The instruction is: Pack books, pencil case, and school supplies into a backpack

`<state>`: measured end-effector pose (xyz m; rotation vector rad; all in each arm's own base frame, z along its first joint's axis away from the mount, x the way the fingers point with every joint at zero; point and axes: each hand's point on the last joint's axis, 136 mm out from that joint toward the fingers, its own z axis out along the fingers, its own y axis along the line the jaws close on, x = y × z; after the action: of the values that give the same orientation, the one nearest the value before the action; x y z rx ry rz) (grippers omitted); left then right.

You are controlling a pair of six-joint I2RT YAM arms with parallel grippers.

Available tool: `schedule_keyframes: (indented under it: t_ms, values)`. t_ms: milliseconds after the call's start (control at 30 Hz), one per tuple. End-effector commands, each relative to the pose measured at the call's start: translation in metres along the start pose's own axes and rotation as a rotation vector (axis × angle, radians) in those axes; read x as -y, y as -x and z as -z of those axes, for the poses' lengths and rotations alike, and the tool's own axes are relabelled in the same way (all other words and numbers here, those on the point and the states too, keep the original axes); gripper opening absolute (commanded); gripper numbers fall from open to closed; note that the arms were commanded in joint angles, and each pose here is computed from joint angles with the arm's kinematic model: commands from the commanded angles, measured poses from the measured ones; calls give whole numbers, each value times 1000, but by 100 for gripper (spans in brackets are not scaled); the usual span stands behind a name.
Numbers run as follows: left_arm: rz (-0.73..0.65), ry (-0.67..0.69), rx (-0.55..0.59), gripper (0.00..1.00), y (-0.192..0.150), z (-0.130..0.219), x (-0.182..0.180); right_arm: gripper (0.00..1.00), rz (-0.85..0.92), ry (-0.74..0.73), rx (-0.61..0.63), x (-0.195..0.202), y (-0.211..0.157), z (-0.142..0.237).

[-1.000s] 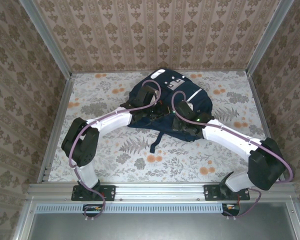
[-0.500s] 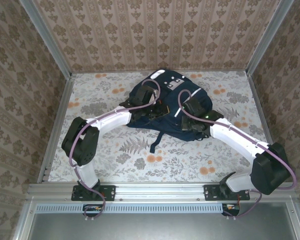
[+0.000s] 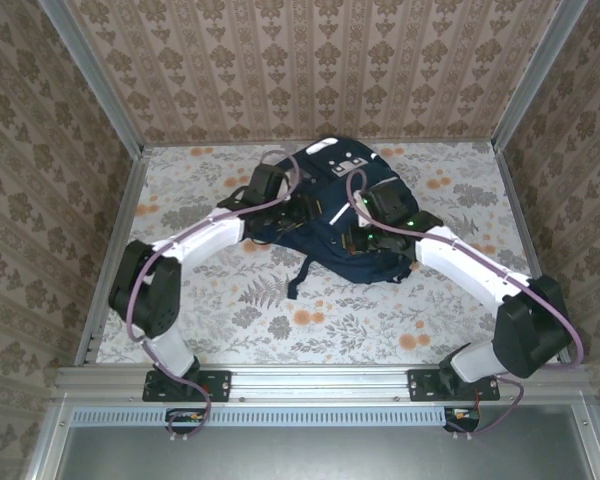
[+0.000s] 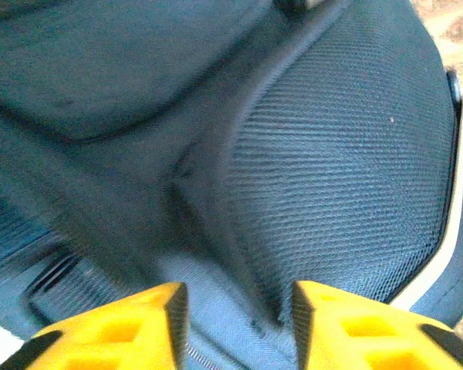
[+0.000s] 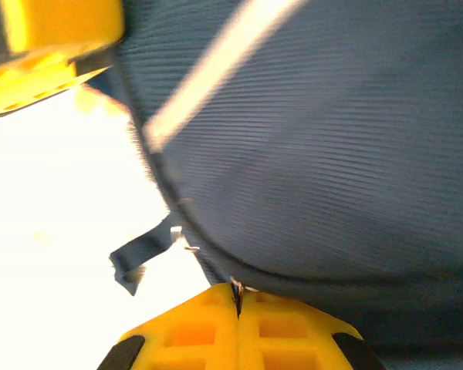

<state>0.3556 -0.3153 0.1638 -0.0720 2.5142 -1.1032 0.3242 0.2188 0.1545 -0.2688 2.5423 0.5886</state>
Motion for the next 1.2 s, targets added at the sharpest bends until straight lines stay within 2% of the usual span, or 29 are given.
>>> schedule_keyframes:
  t_ms: [0,200,400,500,767,833,967,1167]
  values:
    - [28,27,63,47,-2,31,-7,0,31,185,37,-48,25,-2]
    - [179,-136,84,49,-15,39,7,0,30,202,39,-62,38,-11]
    - [225,-232,88,45,-10,27,29,0,31,193,38,-60,35,-9]
    - [234,-228,93,41,-6,20,29,0,31,189,35,-58,31,-8]
    - [272,-166,66,38,-11,2,14,0,24,185,33,-56,28,-7]
    - [277,-151,66,29,-12,-2,10,0,27,166,31,-53,26,-6]
    - [277,-119,69,0,-9,-9,3,0,38,46,11,-30,15,-2]
    - [251,-17,75,0,-12,-8,-24,0,50,-298,14,41,4,23]
